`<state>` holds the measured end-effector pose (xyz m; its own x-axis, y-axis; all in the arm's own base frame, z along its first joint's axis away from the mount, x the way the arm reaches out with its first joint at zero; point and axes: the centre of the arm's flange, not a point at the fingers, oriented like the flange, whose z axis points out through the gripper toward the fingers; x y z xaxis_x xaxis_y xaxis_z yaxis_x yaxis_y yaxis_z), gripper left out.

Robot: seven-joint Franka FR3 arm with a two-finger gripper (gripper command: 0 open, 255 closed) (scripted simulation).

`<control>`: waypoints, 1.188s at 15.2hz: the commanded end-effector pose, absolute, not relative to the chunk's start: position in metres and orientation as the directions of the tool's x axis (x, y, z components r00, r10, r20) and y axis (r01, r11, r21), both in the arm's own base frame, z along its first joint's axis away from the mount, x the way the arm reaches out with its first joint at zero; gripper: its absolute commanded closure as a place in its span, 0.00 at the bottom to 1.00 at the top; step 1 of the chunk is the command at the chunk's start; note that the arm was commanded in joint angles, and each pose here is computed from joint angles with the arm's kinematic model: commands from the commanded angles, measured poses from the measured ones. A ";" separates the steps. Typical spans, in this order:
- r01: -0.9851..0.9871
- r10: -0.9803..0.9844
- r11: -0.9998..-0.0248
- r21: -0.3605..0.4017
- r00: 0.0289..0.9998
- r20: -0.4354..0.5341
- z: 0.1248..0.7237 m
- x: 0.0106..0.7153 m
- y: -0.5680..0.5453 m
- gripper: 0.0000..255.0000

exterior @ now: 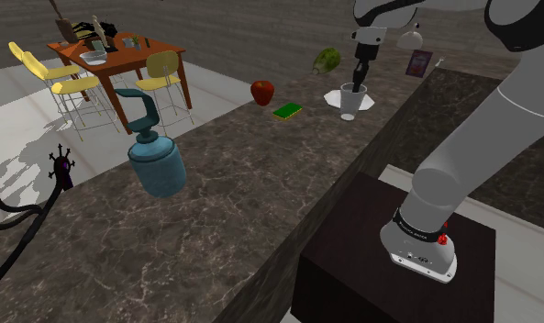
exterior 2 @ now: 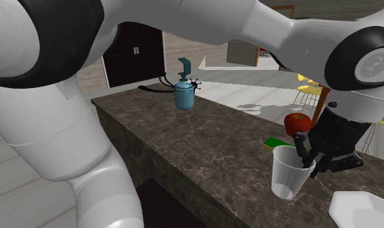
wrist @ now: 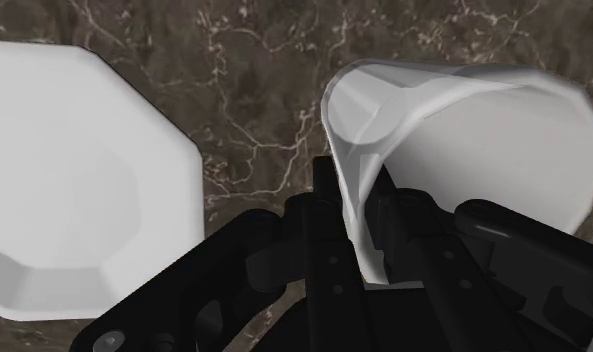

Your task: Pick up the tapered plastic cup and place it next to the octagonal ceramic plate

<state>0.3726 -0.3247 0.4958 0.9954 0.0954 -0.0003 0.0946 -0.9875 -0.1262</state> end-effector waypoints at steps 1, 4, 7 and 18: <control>0.095 0.096 -0.988 -0.126 0.995 0.000 0.485 0.371 -0.324 1.00; 0.095 0.096 -0.988 -0.126 0.995 0.000 0.468 0.371 -0.324 1.00; 0.095 0.096 -0.988 -0.126 0.995 0.000 0.468 0.371 -0.324 1.00; 0.095 0.096 -0.988 -0.126 0.995 0.000 0.468 0.371 -0.324 0.00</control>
